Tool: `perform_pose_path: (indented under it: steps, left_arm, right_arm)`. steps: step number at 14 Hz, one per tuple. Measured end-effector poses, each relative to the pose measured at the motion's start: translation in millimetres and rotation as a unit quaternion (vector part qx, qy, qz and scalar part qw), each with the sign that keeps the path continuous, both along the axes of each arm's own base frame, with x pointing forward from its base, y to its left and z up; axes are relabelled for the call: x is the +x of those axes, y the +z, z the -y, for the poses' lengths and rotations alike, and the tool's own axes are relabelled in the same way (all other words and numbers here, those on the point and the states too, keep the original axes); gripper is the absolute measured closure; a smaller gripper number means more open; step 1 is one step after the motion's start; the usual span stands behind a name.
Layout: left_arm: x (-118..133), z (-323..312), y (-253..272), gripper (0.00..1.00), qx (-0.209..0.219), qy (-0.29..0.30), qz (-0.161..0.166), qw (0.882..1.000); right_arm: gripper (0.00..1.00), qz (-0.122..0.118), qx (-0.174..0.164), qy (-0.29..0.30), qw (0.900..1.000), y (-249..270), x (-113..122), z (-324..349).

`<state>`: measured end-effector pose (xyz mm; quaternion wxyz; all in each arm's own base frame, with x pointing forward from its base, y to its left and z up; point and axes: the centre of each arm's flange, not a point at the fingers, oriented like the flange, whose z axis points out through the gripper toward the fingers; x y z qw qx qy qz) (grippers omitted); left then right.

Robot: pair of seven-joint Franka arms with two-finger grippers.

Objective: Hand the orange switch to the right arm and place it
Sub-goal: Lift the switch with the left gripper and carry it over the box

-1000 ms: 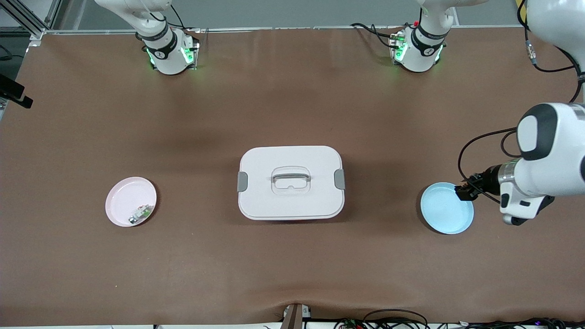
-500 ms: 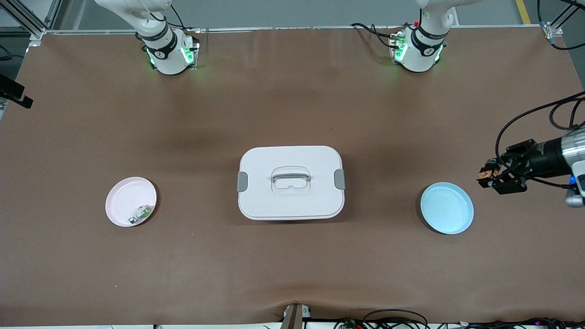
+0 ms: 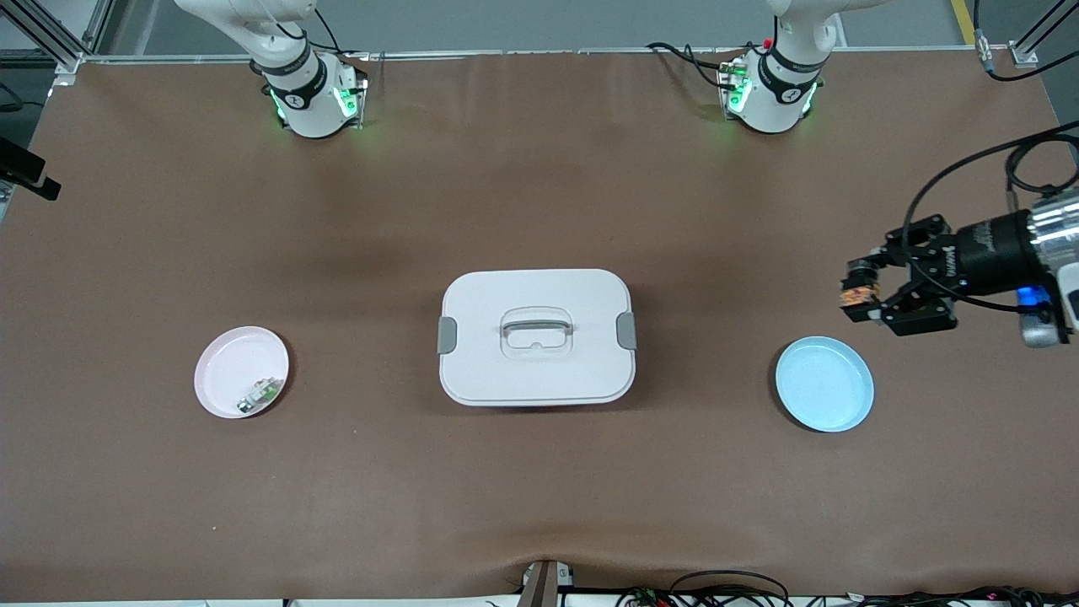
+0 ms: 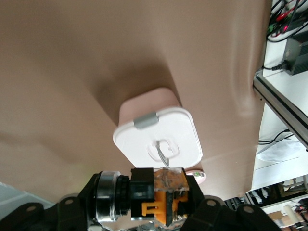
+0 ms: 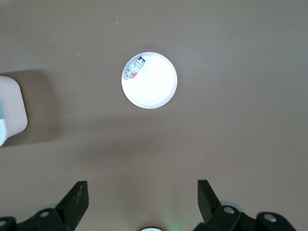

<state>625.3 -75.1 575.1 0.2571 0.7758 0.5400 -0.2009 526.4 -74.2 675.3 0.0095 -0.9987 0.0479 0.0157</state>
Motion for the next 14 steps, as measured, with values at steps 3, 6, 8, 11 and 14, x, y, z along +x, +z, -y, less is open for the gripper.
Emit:
perform_pose_path:
  steps: [3, 6, 8, 11, 14]
  left_arm:
    - [-8, 59, 15, 0.27, -0.009, 0.034, -0.025, 0.999]
    - [-19, 122, 27, 0.27, -0.024, 0.073, -0.044, 0.996]
    - [-27, 161, 29, 0.27, -0.029, 0.09, -0.049, 0.994]
    - [-41, 225, 20, 0.27, -0.027, 0.104, -0.044, 0.993]
    - [-54, 279, 6, 0.27, -0.034, 0.107, -0.041, 0.993]
  right_arm:
    - [0.0, 0.0, 0.001, 0.001, 1.0, -1, 1, -1]
    - [0.0, 0.0, 0.001, 0.003, 1.0, -1, 2, -3]
    - [0.0, 0.0, 0.001, 0.004, 1.0, -2, 2, -4]
    - [0.0, -0.004, 0.003, 0.008, 1.0, -7, 6, -7]
    - [0.0, -0.006, 0.026, 0.011, 1.0, -13, 11, -12]
